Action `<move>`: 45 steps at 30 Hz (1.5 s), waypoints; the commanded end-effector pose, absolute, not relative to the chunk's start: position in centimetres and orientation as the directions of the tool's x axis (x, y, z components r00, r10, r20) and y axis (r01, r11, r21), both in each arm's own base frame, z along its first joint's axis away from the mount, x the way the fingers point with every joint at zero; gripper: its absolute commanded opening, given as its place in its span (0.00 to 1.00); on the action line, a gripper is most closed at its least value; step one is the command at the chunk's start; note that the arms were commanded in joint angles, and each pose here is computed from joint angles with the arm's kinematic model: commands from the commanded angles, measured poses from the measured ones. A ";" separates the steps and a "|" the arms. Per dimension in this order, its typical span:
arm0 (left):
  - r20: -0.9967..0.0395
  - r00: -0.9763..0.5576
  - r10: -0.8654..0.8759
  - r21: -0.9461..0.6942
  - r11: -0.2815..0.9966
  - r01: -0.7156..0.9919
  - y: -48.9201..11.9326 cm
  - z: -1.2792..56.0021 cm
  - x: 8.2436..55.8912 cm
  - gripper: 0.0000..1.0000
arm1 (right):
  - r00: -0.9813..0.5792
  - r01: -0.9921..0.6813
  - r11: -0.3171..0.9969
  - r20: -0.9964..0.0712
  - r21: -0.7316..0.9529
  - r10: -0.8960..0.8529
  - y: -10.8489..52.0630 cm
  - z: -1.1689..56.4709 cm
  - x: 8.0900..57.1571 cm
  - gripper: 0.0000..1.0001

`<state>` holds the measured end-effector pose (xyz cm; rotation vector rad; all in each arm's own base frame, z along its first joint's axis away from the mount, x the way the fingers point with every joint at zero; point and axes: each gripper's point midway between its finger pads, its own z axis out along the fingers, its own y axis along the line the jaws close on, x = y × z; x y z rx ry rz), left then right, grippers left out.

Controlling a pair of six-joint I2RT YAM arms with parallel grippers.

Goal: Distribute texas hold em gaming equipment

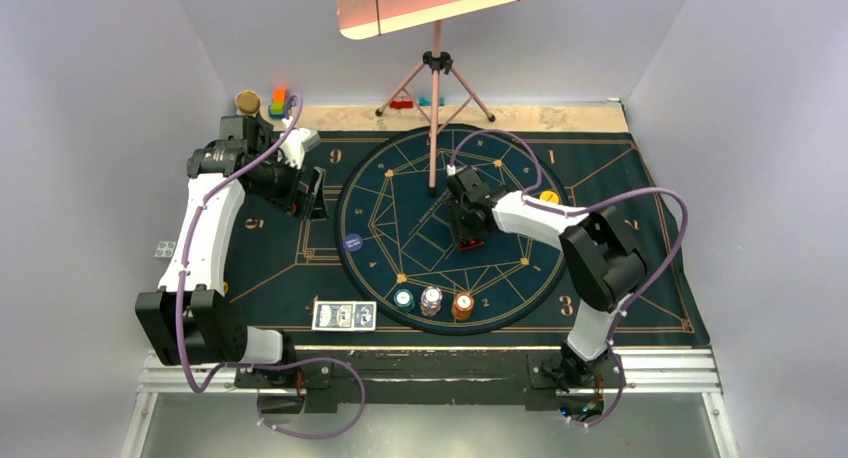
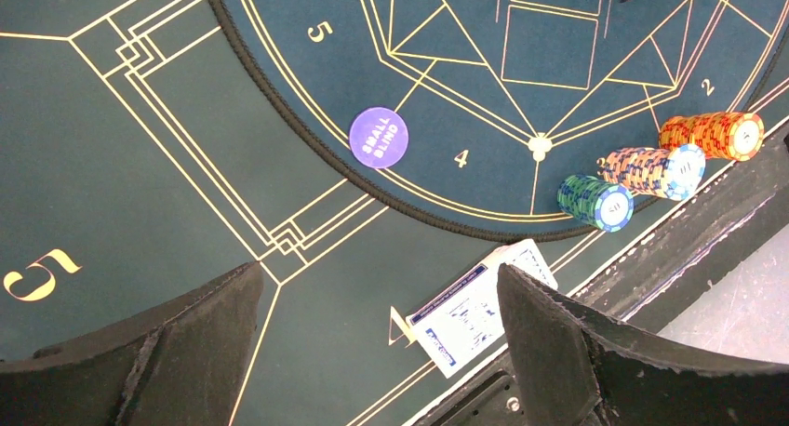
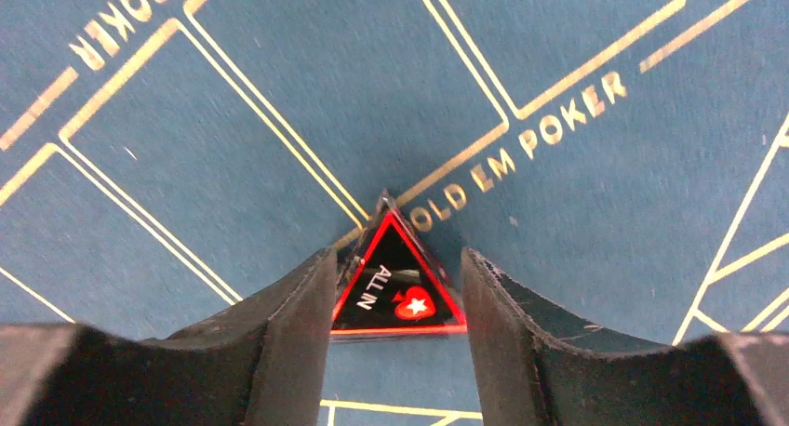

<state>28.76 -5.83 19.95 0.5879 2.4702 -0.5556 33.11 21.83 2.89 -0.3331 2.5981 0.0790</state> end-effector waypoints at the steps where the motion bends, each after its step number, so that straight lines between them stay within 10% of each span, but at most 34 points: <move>1: -0.615 -0.725 0.310 -0.221 0.814 0.537 -5.5 21.2 29.1 1.00 | -0.872 -0.199 0.978 -0.446 -0.058 -0.204 19.1 3.0 30.3 0.51; 10: -0.607 -0.718 0.341 -0.196 0.811 0.551 -5.2 21.1 28.6 1.00 | -0.936 0.021 0.993 -0.350 -0.118 -0.022 13.9 2.3 23.9 0.28; 27: -0.591 -0.718 0.368 -0.205 0.792 0.575 -5.3 20.7 28.2 1.00 | -0.939 0.206 0.954 -0.319 -0.216 0.130 10.0 4.3 18.3 0.28; 34: -0.599 -0.715 0.359 -0.238 0.773 0.588 -6.3 20.5 27.7 1.00 | -0.800 0.049 0.999 -0.599 0.007 0.043 15.1 14.4 25.7 0.48; 39: -0.606 -0.729 0.319 -0.262 0.784 0.562 -6.6 20.1 27.9 1.00 | -0.623 -0.408 0.901 -0.766 0.150 -0.155 24.6 21.2 27.5 0.79; 45: -0.584 -0.766 0.268 -0.294 0.810 0.508 -6.6 19.9 28.8 1.00 | -0.439 -0.740 0.673 -0.754 -0.005 -0.488 32.5 20.9 24.6 0.89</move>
